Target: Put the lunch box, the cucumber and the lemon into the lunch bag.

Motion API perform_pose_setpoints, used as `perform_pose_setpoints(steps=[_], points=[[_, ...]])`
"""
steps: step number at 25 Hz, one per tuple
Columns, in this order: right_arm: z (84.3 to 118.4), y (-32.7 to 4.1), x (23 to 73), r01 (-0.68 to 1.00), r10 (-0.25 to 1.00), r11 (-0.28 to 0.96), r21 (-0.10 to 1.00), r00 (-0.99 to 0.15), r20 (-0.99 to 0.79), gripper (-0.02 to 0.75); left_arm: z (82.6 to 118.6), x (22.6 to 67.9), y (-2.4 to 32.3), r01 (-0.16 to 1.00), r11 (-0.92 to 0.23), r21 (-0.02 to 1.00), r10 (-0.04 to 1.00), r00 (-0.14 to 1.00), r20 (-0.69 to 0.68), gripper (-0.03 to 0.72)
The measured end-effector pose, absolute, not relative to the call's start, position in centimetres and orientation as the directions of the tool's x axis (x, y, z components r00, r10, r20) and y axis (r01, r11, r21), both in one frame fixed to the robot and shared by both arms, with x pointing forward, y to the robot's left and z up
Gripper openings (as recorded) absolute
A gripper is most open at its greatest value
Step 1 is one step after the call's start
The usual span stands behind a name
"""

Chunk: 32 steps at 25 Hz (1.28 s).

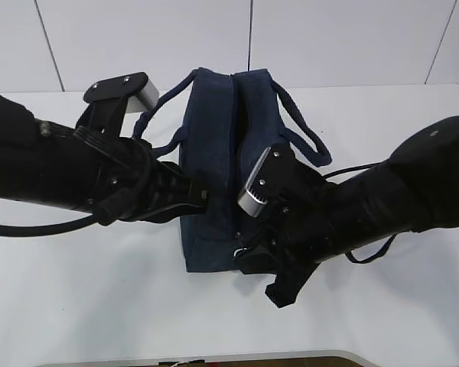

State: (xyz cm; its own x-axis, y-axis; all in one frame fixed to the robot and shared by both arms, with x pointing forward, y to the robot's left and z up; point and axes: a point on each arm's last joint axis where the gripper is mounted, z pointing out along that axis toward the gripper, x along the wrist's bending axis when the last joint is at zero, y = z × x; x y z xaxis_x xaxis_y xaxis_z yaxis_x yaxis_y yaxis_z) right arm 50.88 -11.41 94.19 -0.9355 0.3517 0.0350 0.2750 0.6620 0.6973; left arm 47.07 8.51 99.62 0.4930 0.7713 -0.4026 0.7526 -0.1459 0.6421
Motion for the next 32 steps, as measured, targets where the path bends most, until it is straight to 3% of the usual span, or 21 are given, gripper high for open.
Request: perform_pose_setpoints(steps=[10, 32], points=[[95.0, -12.3, 50.0, 0.316, 0.363, 0.72, 0.619, -0.93, 0.052, 0.005, 99.6, 47.0, 8.5, 0.754, -0.146, 0.64, 0.77, 0.493, -0.405, -0.013], [98.1, -13.7, 48.2, 0.286, 0.334, 0.779, 0.558, -0.942, 0.017, 0.005, 99.6, 46.8, 8.2, 0.757, -0.156, 0.635, 0.762, 0.501, -0.41, -0.013]])
